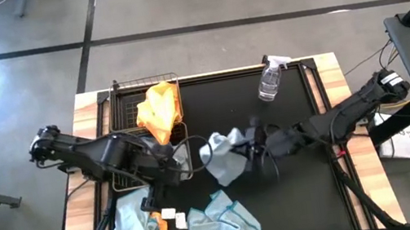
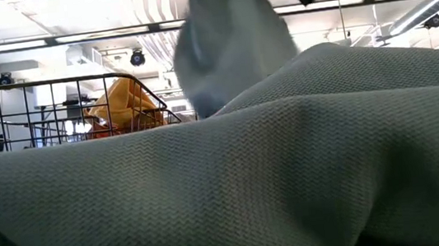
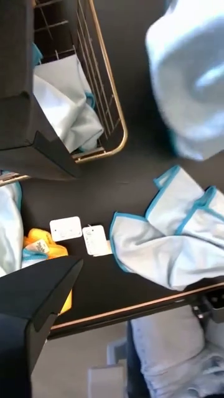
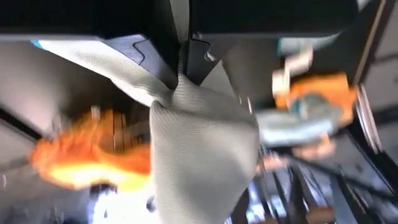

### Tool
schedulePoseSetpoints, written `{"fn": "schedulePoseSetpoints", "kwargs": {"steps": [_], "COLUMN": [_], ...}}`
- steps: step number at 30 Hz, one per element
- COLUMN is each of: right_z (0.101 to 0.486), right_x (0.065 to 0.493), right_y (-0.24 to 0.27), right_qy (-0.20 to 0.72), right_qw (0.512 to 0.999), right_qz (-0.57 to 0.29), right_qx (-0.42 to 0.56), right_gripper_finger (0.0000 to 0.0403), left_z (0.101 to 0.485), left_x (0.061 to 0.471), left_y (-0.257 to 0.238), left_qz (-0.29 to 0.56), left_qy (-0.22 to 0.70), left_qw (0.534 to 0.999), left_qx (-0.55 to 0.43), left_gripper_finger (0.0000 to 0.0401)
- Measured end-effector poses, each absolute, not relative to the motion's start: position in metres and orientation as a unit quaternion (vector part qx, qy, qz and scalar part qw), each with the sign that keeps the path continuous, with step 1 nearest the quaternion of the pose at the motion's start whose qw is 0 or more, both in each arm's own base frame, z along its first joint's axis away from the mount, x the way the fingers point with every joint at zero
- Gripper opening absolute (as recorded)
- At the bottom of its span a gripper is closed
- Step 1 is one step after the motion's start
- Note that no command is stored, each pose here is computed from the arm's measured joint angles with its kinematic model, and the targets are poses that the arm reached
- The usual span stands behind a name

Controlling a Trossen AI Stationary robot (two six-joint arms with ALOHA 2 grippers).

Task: Sort microfiber towel by color & place in baskets
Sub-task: Put the right blue microfiber towel into the bottom wire basket

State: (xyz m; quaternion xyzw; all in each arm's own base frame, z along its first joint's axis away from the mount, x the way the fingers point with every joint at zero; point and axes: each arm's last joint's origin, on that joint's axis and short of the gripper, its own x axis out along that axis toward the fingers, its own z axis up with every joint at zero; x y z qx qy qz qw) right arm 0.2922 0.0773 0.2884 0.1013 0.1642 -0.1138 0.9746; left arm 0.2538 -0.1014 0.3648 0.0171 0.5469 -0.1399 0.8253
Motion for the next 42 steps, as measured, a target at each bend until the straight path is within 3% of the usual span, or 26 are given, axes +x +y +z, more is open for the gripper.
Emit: {"fn": "schedulePoseSetpoints", "kwargs": {"steps": [10,16,21,30,36,42], "right_z": [0.322,0.321,0.312,0.335,0.352,0.373], "right_x": [0.311,0.327,0.346,0.404,0.430,0.441], "right_y": [0.044,0.031,0.018,0.020,0.016,0.011], "right_qy": [-0.018,-0.081,-0.090,-0.101,-0.042,-0.068], "right_qw": [0.989,0.990,0.988,0.988,0.995,0.995], "right_qz": [-0.116,-0.077,-0.052,0.069,0.061,0.055], "right_qx": [0.092,0.089,0.117,0.098,0.063,0.043], "right_gripper_finger": [0.0013,0.0013,0.0013,0.0013,0.0013,0.0013], "left_z": [0.389,0.398,0.402,0.408,0.407,0.406], "left_x": [0.228,0.218,0.212,0.204,0.200,0.195], "left_y": [-0.090,-0.086,-0.083,-0.080,-0.081,-0.086], "left_qz": [-0.122,-0.109,-0.111,-0.113,-0.109,-0.109], "left_qy": [0.503,0.483,0.474,0.461,0.475,0.491], "left_qw": [0.856,0.869,0.874,0.880,0.873,0.865], "left_qx": [0.005,0.008,0.006,0.003,-0.003,-0.012], "left_gripper_finger": [0.0194,0.0194,0.0194,0.0194,0.0194,0.0194]}}
